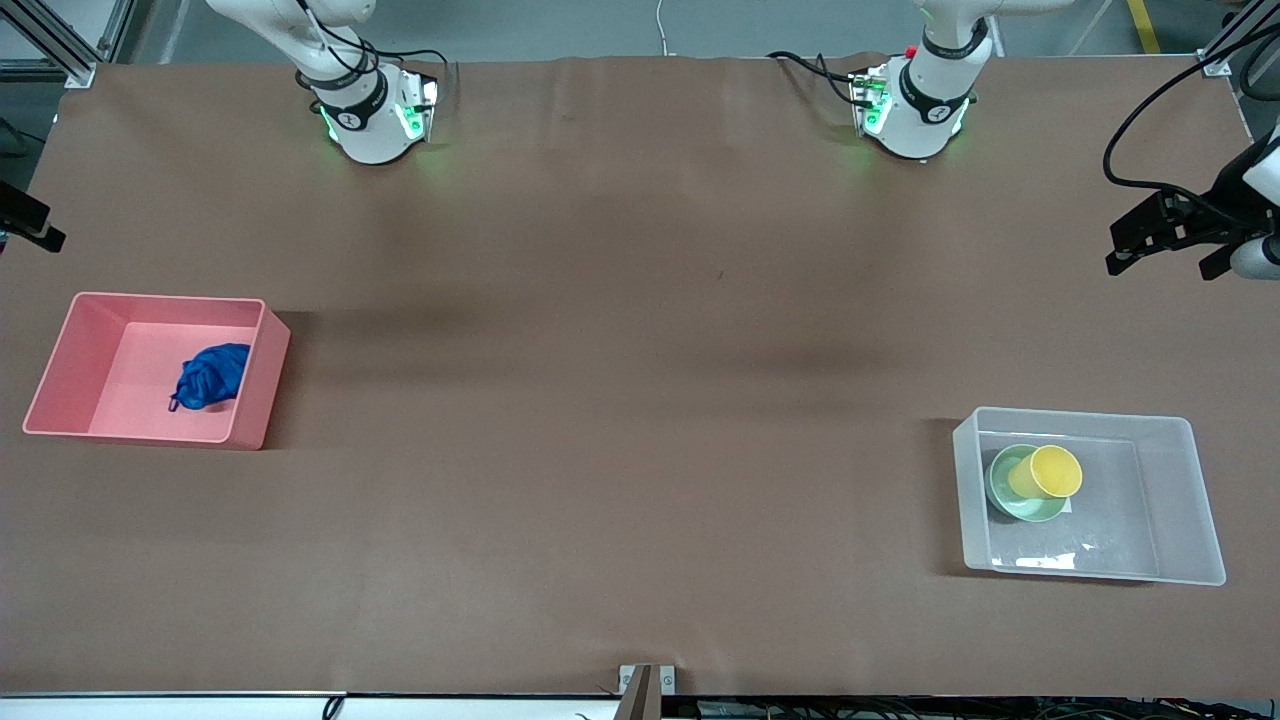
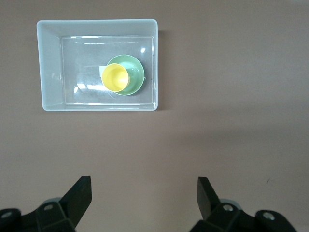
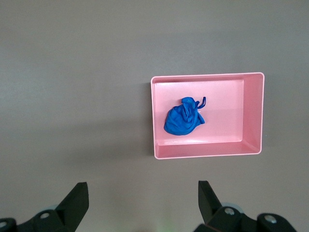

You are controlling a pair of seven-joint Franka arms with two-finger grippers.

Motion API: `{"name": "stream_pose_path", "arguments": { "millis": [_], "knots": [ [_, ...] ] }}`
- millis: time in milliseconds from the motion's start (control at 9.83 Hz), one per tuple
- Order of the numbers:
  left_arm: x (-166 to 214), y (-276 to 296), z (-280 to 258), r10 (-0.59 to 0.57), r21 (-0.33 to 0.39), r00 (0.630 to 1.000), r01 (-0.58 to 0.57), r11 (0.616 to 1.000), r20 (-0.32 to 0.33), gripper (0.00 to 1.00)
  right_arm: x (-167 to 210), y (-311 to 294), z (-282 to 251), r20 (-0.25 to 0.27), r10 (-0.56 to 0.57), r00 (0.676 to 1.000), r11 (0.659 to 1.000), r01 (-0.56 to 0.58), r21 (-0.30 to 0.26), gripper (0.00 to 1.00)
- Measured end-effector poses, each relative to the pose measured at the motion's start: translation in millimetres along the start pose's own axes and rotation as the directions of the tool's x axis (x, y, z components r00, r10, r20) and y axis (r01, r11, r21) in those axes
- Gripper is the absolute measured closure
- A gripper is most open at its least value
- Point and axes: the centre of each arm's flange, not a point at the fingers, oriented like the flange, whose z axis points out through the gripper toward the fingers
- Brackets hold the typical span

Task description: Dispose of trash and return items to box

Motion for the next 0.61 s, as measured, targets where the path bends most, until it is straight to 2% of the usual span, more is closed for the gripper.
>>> {"name": "stream_pose_path", "arguments": {
  "millis": [610],
  "knots": [
    [-4.0,0.4,3.5,-0.021,0.000,0.999,0.021,1.000,0.035,0.03,-0.1,0.6,0.2,0.001,0.001,1.000,1.000,-0.001,0.000,0.00]
  ]
}}
